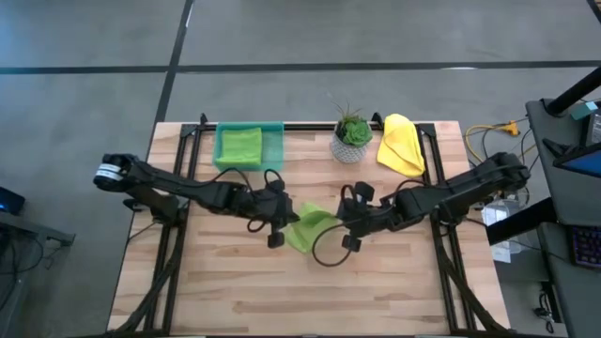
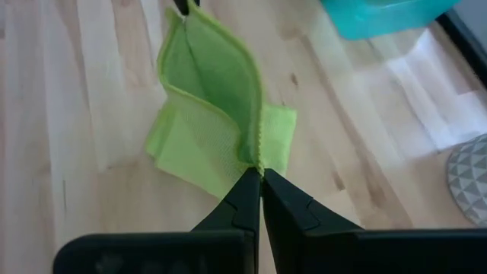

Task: Fold microfiber towels
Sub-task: Fold the yellow-green microfiber cloth

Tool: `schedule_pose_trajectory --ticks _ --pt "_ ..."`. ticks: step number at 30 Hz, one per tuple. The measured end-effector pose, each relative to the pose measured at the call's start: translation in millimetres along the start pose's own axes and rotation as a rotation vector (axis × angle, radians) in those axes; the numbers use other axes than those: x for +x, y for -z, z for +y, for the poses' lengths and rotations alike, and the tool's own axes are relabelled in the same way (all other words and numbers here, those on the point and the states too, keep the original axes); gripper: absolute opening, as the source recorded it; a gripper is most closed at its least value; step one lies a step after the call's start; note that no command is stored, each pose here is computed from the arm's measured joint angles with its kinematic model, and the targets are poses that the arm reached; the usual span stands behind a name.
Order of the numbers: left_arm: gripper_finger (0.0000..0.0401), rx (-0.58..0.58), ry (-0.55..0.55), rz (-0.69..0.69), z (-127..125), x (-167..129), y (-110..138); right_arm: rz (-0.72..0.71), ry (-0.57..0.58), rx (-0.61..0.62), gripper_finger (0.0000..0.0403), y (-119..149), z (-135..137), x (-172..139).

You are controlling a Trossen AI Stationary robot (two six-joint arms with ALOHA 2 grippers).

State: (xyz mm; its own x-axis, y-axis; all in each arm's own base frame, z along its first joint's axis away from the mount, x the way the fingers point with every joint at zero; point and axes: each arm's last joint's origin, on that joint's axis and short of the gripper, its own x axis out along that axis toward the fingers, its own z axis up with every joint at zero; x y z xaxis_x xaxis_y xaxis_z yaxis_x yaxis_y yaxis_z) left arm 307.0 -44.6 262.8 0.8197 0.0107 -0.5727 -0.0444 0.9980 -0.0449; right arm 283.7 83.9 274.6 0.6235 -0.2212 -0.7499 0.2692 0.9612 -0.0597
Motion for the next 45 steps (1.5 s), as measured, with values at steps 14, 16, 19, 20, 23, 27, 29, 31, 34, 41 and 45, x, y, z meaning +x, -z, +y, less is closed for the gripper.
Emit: schedule_pose_trajectory --ticks 14,16,19,20,23,27,29,31,34,41,45 --pt "0.0176 -0.026 0.082 0.046 3 22 7 0.039 -0.018 0.003 0.0009 3 3 13" --pt "0.0194 -0.065 0.09 0.02 2 29 6 0.039 -0.015 0.011 0.0009 2 1 14" --pt "0.021 -0.124 0.147 0.005 -1 44 8 0.04 -0.008 0.028 0.0009 0 -2 16" --pt "0.0212 -0.141 0.168 0.0 -2 48 9 0.041 -0.006 0.038 0.0009 0 -4 16" --pt "0.0215 -0.183 0.211 0.009 -4 57 12 0.051 -0.016 0.055 0.0009 -2 -8 18" --pt "0.0215 -0.197 0.252 0.049 -5 64 18 0.059 -0.019 0.069 0.0009 -3 -12 20" --pt "0.0215 -0.204 0.26 0.055 -6 65 18 0.063 -0.02 0.075 0.0009 -4 -14 21" --pt "0.0215 -0.233 0.259 0.06 -6 65 19 0.063 -0.013 0.083 0.0009 -5 -17 22" --pt "0.0215 -0.289 0.238 0.078 -5 69 22 0.064 -0.006 0.091 0.0009 -6 -20 23" --pt "0.0215 -0.369 0.18 0.121 -7 80 32 0.066 -0.005 0.097 0.0009 -7 -23 24" --pt "0.021 -0.376 0.058 0.136 -9 79 36 0.071 -0.015 0.098 0.0009 -7 -22 24"
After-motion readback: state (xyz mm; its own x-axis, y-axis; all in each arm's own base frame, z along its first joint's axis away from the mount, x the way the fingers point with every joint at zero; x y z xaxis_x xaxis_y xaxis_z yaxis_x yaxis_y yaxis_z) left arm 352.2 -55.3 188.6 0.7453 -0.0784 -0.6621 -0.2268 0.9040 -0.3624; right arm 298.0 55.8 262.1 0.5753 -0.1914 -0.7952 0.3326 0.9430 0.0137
